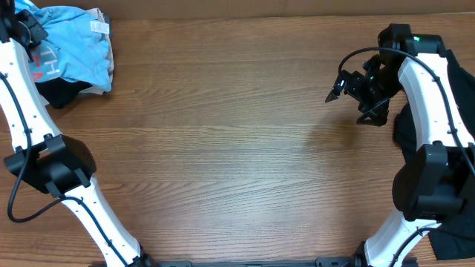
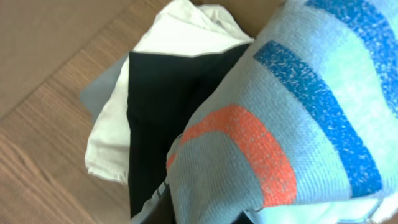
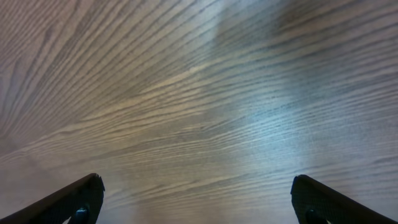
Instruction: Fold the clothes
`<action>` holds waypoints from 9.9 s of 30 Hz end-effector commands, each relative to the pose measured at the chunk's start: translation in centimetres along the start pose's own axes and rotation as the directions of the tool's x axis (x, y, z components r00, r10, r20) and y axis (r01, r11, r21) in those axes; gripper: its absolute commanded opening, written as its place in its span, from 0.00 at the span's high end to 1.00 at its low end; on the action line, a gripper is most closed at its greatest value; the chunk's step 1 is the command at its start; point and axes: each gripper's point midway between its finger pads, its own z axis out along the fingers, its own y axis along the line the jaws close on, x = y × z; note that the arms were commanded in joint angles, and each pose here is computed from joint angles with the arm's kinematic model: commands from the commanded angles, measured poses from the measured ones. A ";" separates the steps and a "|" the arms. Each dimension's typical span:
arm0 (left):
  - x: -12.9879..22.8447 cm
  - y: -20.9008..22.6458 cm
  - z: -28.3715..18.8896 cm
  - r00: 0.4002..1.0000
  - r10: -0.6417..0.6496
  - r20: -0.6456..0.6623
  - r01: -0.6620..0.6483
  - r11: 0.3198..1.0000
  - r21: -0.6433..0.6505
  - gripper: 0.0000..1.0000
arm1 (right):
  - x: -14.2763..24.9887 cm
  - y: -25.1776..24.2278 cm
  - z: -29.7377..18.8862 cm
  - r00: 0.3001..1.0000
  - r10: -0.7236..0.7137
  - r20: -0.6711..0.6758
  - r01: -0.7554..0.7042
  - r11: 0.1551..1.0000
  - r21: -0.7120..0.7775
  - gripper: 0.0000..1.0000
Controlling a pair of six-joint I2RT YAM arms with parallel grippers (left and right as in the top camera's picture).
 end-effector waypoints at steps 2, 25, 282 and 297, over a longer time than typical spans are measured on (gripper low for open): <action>0.4 0.9 2.2 1.000 -0.022 0.000 0.022 1.000 -0.020 0.88 | 0.4 0.0 -0.6 1.000 -0.012 0.009 0.012 1.000 -0.003 0.00; 0.2 5.3 5.9 0.996 -0.052 0.078 0.064 0.984 -0.164 0.00 | 1.7 -0.5 -0.7 0.999 0.008 -0.044 -0.007 1.000 0.018 0.00; 2.8 0.2 -22.7 0.971 -0.178 -0.158 0.222 0.915 0.336 0.00 | 13.9 -1.9 -7.2 -0.199 -0.152 0.968 0.647 0.721 0.247 0.00; 2.8 0.2 -22.7 0.971 -0.177 -0.158 0.222 0.915 0.336 0.00 | 12.3 -3.5 -3.4 -0.096 -0.215 0.972 0.606 0.762 0.228 0.00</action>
